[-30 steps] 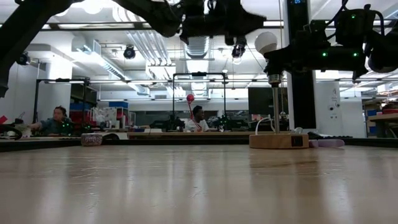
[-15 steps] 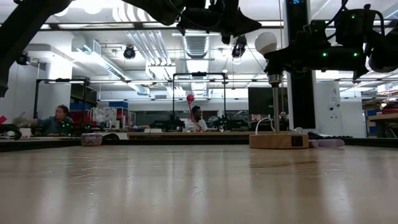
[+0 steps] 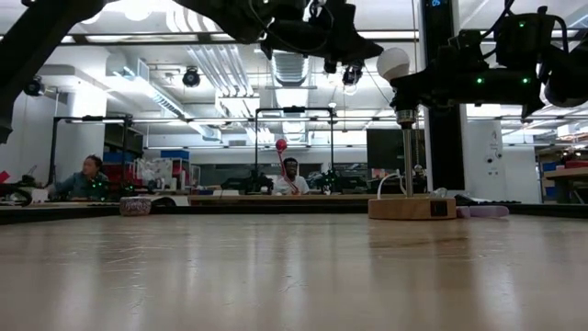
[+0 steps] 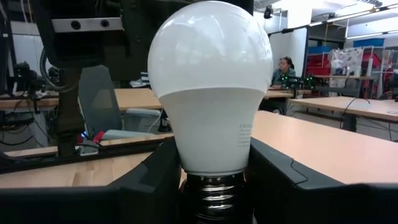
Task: Screw lightbulb
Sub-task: Insert the lightbulb on the lamp
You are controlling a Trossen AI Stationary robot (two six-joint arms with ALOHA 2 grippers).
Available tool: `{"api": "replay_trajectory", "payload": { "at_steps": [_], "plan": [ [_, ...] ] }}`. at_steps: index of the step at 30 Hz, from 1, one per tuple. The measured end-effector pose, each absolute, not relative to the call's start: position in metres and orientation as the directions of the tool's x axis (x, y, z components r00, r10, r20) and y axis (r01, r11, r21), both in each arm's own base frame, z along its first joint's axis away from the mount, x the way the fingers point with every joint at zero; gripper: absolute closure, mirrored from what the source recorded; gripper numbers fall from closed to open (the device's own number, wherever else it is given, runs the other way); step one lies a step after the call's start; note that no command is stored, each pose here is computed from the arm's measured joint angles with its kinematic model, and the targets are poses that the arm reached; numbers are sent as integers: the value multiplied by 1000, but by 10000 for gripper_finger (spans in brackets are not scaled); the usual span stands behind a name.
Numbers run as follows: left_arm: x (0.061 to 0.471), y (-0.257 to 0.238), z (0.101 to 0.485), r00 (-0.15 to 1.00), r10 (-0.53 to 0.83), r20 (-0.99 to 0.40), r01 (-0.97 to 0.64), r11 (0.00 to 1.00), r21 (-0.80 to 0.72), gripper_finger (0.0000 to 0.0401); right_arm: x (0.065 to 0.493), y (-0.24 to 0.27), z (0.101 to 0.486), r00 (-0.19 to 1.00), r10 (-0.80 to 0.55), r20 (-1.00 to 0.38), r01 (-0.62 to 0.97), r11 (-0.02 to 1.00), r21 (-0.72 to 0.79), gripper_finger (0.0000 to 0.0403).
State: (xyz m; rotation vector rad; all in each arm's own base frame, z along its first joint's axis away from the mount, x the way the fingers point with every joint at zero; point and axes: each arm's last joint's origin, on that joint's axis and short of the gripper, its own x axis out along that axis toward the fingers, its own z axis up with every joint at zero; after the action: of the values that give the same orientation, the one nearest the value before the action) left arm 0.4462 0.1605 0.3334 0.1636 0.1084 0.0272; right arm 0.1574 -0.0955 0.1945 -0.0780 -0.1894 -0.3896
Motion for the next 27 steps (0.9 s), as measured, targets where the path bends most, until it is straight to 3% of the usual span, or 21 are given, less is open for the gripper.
{"api": "replay_trajectory", "payload": {
  "at_steps": [27],
  "plan": [
    [451, 159, 326, 991, 52, -120, -33, 988, 151, 401, 157, -95, 195, 903, -378, 203, 397, 916, -61, 232]
  ]
}}
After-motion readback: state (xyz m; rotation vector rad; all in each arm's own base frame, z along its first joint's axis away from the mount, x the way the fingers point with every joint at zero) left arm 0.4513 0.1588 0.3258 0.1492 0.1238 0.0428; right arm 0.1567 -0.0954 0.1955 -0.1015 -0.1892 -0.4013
